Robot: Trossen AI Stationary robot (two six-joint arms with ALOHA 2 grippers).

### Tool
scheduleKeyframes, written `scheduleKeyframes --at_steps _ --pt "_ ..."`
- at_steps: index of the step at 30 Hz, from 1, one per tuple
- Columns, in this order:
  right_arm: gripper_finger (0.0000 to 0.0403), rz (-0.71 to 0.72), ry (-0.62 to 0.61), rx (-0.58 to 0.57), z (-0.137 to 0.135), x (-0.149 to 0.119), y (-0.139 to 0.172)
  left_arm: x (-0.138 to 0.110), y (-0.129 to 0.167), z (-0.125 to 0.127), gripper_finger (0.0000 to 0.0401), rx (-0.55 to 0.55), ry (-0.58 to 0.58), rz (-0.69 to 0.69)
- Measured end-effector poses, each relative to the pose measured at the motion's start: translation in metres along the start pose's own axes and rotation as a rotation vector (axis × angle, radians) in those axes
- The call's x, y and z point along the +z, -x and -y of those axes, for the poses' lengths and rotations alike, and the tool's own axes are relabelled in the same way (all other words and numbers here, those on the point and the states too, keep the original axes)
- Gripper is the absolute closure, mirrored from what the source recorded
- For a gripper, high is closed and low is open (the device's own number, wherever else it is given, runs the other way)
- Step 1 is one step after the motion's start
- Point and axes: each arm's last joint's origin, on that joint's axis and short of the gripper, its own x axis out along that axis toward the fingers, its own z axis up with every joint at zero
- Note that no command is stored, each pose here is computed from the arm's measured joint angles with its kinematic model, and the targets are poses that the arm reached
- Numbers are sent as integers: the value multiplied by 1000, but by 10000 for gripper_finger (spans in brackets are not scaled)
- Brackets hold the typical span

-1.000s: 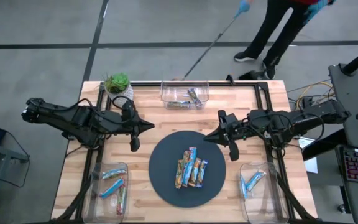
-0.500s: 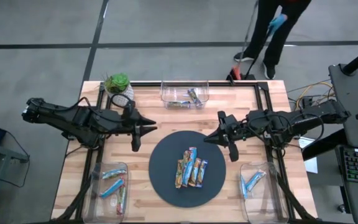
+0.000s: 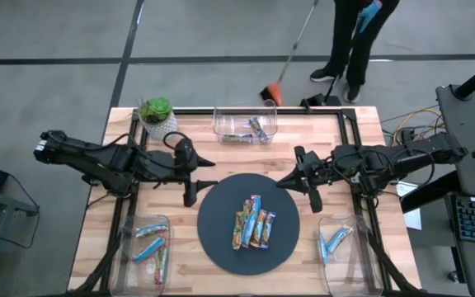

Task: Pick and place Granola Bars by type
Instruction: Put the yellow granola bar into the bottom right transparent bin

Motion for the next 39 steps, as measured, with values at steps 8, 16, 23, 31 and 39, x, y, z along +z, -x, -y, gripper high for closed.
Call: scheduleKeyframes --at_steps 8,16,23,31,39 --pt "394 4 0 0 -1 3 17 14 -13 11 156 -71 -90 -14" --pt "394 -4 0 -5 -1 4 28 8 -47 34 156 -184 -216 -107" --pt "394 -10 -6 -13 0 3 30 4 -67 45 156 -198 -254 -155" --pt "394 -40 -9 -24 1 1 32 7 -71 54 156 -209 -174 -218" --pt "394 -95 -5 -46 3 -5 32 15 -68 69 156 -244 -131 -223"
